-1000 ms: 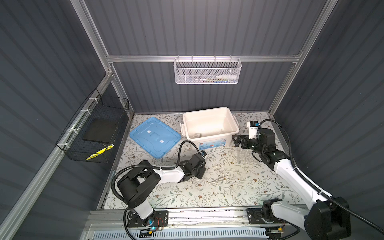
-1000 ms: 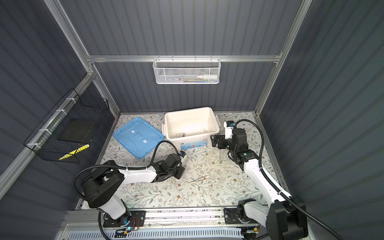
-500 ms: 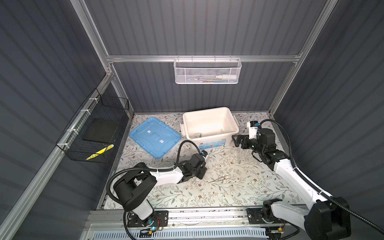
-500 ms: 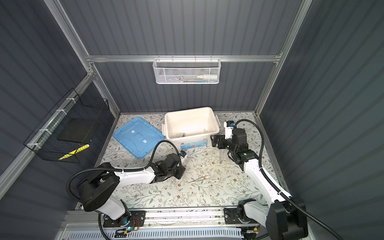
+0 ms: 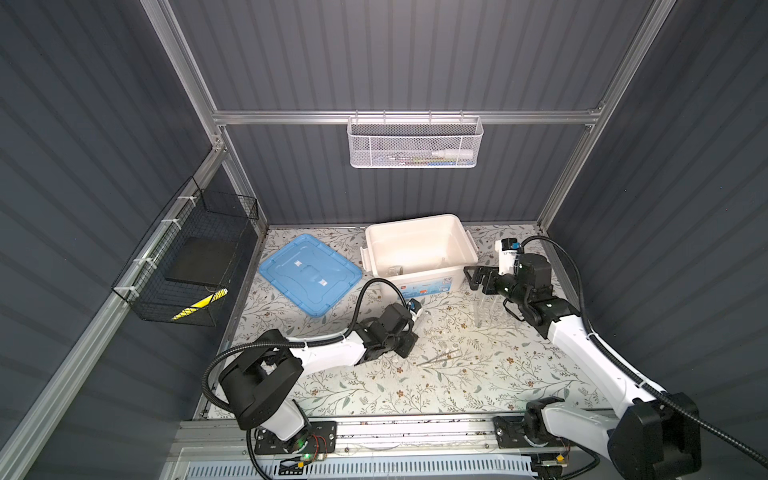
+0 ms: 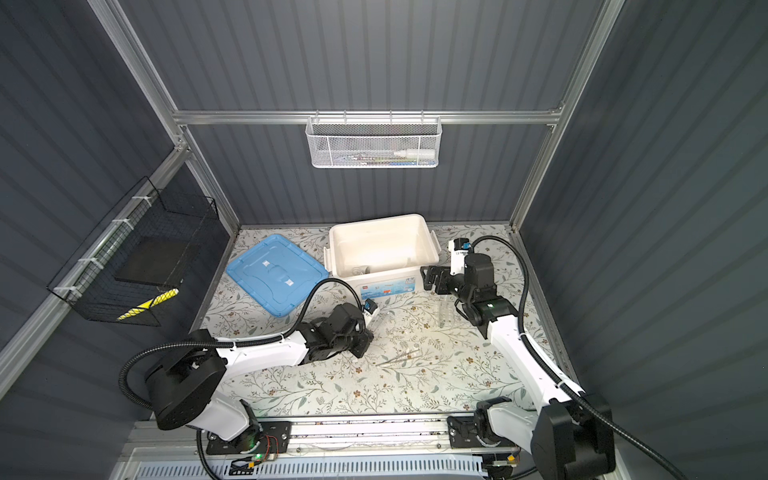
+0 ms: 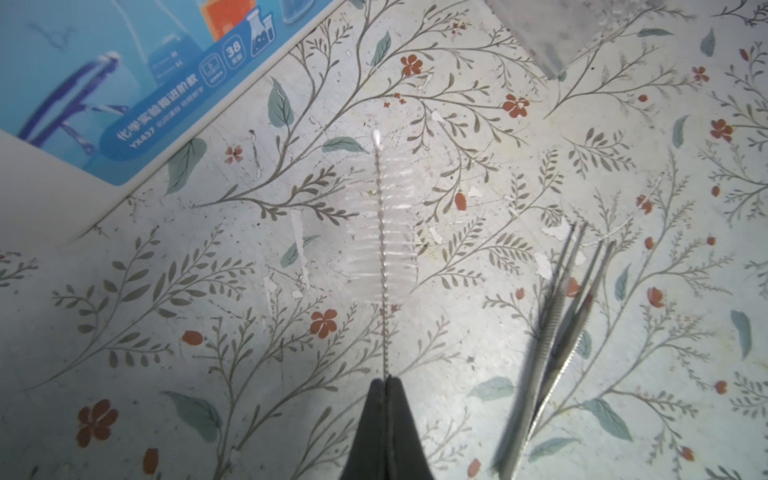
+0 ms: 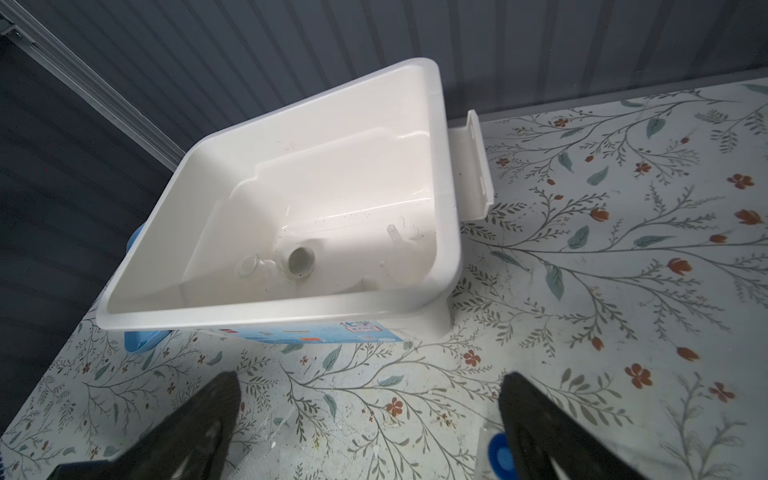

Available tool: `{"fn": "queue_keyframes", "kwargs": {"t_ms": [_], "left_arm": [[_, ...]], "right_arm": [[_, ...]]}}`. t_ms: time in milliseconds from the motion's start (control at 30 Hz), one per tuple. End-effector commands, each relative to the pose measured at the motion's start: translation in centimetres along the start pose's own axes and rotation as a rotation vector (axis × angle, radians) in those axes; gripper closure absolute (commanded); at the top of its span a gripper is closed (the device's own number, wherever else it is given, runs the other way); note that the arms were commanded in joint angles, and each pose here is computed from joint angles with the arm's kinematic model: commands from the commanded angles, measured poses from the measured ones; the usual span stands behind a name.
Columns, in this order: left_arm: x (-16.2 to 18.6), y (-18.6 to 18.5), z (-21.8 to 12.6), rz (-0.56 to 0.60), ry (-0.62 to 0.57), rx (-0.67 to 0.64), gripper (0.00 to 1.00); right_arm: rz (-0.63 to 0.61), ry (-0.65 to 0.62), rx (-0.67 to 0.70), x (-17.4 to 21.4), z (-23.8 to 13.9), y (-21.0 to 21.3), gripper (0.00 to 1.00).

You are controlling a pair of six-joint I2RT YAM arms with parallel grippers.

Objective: Organize the chemistry lab equipment
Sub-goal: 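Carry the brush over the bin with left while right approaches the bin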

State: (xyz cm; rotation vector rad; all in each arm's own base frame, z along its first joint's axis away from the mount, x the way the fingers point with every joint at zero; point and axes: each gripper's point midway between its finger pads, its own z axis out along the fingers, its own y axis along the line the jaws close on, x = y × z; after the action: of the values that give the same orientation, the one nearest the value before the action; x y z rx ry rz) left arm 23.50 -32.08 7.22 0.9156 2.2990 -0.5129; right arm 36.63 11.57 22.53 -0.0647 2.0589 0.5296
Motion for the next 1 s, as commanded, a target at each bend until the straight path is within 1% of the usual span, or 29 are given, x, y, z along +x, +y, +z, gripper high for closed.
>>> {"fn": "queue_keyframes", "kwargs": {"t_ms": [0, 167, 333, 600, 667, 700, 800, 967], "left_arm": [[-1.7, -0.9, -1.8, 0.041, -0.012, 0.029, 1.00], [-4.0, -1.2, -3.2, 0.048, -0.043, 0.025, 1.00], [-6.3, -1.7, -4.3, 0.054, -0.071, 0.033, 1.00], [-9.9, -1.7, -5.4, 0.119, -0.105, -0.004, 1.00], [-11.1, -1.4, -5.7, 0.134, -0.117, -0.029, 1.00], [-11.6, -1.3, -5.7, 0.142, -0.122, -0.040, 1.00], [-13.2, -0.9, -5.6, 0.171, -0.126, -0.068, 1.00], [-15.7, 1.1, -5.3, 0.162, -0.138, -0.086, 1.00]], "right_arm": [[0.016, 0.011, 0.009, -0.7, 0.1, -0.1, 0.01], [0.042, 0.018, 0.001, -1.3, 0.4, 0.2, 0.01], [0.057, -0.001, -0.045, -2.2, 0.4, 1.1, 0.01], [0.041, 0.007, -0.098, -2.8, 1.0, 2.1, 0.01], [0.033, 0.009, -0.103, -2.9, 1.1, 2.2, 0.01], [0.031, 0.024, -0.143, -2.7, 1.1, 2.9, 0.01], [0.021, 0.023, -0.174, -2.7, 1.3, 3.3, 0.01], [0.004, 0.012, -0.213, -3.0, 1.6, 3.9, 0.01]]}}
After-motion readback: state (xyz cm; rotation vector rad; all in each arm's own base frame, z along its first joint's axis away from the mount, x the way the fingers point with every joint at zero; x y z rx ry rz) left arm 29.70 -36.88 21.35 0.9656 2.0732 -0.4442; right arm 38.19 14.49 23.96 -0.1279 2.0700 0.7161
